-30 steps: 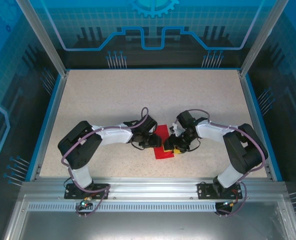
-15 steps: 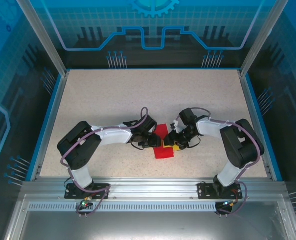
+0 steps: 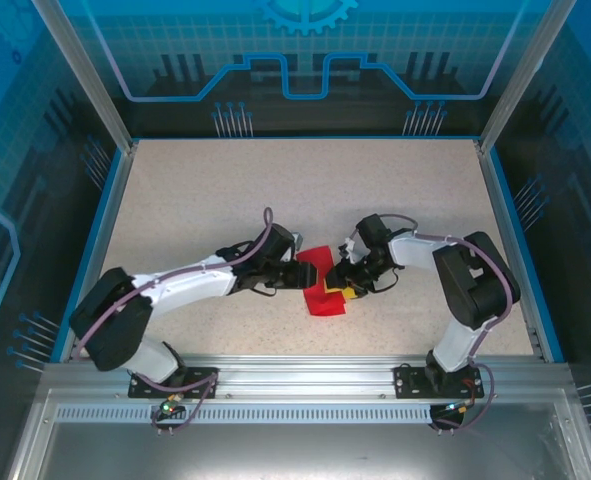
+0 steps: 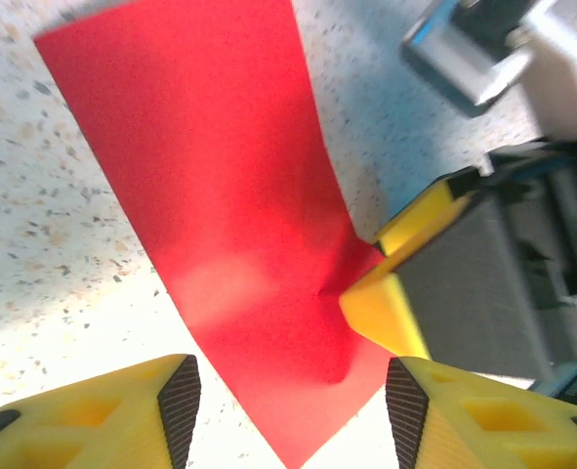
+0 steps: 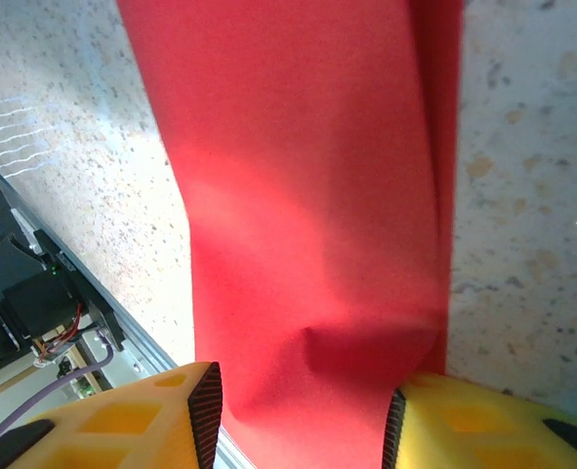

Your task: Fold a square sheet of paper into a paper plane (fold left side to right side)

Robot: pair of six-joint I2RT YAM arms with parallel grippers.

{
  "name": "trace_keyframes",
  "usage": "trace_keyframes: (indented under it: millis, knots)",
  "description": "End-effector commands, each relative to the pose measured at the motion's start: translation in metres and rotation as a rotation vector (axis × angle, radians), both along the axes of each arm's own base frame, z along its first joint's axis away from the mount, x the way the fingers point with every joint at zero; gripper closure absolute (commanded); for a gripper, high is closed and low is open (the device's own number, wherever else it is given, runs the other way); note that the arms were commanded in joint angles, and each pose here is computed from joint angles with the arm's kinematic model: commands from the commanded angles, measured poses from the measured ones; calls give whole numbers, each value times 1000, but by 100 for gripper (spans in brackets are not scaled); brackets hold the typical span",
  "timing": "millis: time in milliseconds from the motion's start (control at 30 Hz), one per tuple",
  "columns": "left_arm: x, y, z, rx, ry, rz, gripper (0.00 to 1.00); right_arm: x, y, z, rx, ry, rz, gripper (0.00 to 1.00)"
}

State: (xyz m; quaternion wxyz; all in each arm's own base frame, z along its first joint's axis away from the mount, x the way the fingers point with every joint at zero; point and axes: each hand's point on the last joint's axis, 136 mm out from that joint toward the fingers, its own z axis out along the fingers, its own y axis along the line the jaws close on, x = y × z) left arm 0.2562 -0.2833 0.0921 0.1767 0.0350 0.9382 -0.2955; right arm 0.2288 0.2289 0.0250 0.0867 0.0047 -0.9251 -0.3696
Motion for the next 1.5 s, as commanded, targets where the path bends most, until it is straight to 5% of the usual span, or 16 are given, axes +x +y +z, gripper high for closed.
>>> trace_keyframes:
  millis: [0, 600, 1200, 1333, 1467]
  knots:
    - [0, 16, 3, 25, -41, 21, 41, 7, 1, -1, 19, 19, -24, 54]
    - [-4, 30, 3, 54, -49, 45, 41, -15, -4, 1, 46, 41, -73, 53]
    - [-9, 33, 7, 41, -63, 37, 41, 26, 9, 15, 68, -95, -40, 55]
    - [-8, 33, 7, 44, -65, 37, 41, 29, 11, 15, 75, -101, -33, 61]
    - [-8, 32, 9, 42, -71, 33, 42, 26, 10, 10, 70, -77, -35, 78]
